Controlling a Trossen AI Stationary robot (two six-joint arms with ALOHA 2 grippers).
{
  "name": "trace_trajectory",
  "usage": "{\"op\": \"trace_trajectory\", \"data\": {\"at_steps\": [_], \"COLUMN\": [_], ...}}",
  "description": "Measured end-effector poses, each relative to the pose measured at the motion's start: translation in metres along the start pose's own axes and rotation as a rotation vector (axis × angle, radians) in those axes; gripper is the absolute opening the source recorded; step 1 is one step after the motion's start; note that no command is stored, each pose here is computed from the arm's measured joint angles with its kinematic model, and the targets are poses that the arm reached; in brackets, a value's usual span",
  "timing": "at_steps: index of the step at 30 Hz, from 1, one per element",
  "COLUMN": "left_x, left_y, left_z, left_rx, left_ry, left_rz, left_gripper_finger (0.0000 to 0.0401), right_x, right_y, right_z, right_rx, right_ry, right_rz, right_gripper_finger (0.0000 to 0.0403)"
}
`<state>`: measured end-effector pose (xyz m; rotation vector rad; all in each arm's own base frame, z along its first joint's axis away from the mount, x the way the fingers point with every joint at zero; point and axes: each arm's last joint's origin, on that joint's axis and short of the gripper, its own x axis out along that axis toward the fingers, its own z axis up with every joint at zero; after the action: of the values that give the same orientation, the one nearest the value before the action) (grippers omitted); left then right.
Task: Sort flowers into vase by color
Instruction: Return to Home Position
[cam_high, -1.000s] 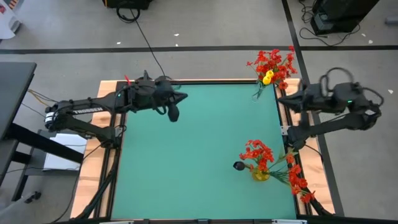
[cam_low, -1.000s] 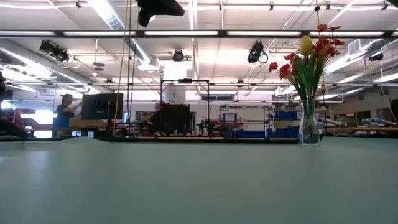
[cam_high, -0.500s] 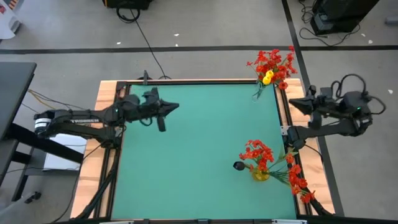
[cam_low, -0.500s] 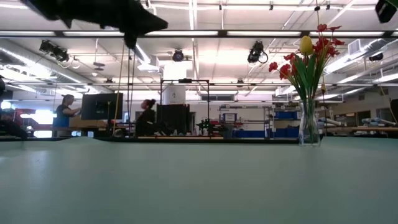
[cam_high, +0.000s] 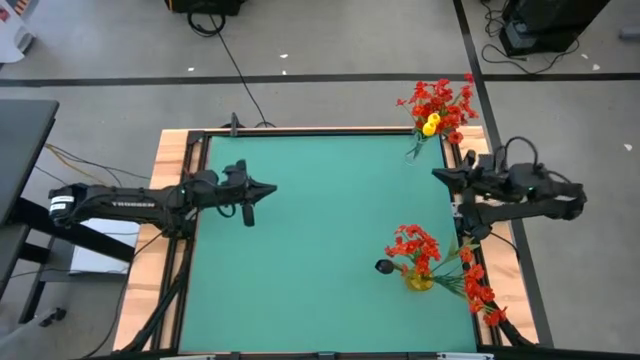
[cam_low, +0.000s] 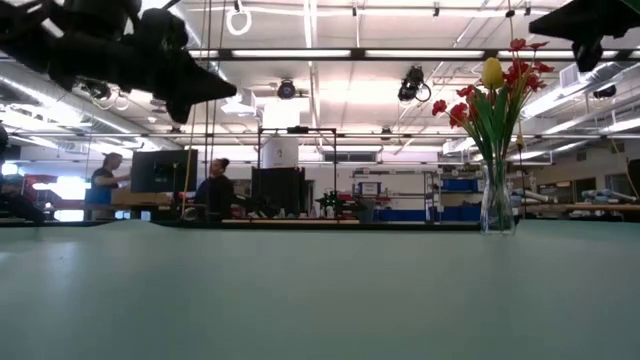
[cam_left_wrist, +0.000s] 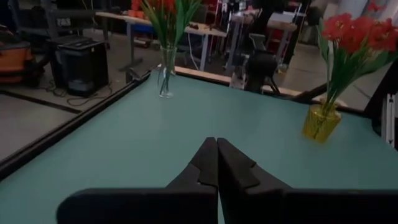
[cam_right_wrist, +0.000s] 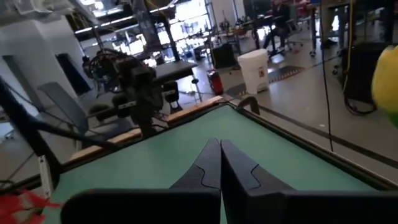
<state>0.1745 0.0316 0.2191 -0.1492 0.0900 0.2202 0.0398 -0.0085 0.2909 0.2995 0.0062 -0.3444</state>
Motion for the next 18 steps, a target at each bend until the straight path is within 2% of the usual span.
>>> {"op": "trace_trajectory", "data": {"at_steps": [9, 13, 18], "left_x": [-0.016, -0.019, -0.019], "left_y": [0.006, 0.008, 0.007], "left_z": [-0.032, -0.044, -0.045], "left_rx": [-0.064, -0.065, -0.047], "left_ry": [-0.188, -0.155, -0.142], "left_rz": [-0.018, -0.016, -0.066], "left_gripper_finger": [0.0000, 0.0000, 0.0001], "right_x": [0.025, 0.030, 0.037], "right_y": [0.003, -0.001, -0.002], "right_z": [-0.038, -0.057, -0.081], "right_rx": [-0.037, -0.029, 0.002], "right_ry": [0.044, 0.046, 0.071], "right_rz": [0.086, 0.110, 0.198], "right_gripper_finger": [0.0003, 0.0003, 0.0003]}}
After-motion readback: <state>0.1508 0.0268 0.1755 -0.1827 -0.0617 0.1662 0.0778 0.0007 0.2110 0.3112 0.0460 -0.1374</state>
